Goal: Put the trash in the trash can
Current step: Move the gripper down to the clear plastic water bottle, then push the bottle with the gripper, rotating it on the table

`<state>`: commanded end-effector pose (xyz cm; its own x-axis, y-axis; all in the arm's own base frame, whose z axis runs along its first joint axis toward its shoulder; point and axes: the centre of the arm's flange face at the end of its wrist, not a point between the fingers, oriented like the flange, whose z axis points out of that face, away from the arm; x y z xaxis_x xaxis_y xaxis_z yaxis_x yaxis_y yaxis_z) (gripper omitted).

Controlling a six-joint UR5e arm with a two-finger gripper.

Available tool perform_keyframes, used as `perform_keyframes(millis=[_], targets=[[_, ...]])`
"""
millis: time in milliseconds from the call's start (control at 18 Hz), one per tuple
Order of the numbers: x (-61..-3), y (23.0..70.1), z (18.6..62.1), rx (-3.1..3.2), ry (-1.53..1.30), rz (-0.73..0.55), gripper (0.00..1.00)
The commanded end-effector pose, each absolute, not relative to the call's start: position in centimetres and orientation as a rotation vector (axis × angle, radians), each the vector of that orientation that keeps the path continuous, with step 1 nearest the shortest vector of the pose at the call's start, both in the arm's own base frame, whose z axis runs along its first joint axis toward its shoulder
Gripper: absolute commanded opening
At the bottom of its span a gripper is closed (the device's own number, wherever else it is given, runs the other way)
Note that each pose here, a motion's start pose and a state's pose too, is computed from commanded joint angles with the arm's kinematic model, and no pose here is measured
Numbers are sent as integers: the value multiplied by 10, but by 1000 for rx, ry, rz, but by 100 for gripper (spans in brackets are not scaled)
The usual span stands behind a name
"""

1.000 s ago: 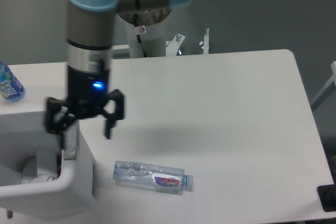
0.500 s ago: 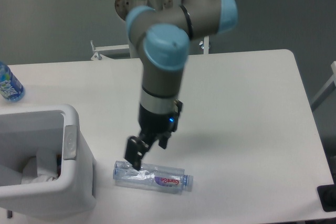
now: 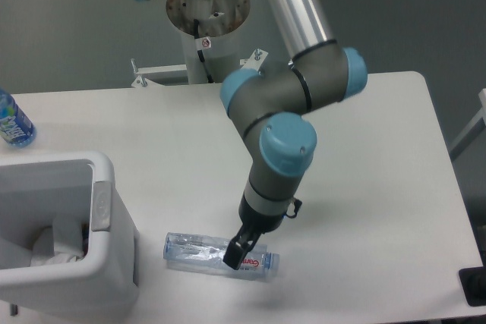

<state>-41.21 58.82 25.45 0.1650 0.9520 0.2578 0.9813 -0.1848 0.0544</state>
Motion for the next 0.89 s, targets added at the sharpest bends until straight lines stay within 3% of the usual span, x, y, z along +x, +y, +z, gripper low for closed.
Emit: perform_keyframes(millis=[889], targets=[[-426,596,202,-2341,-1982,-322,100]])
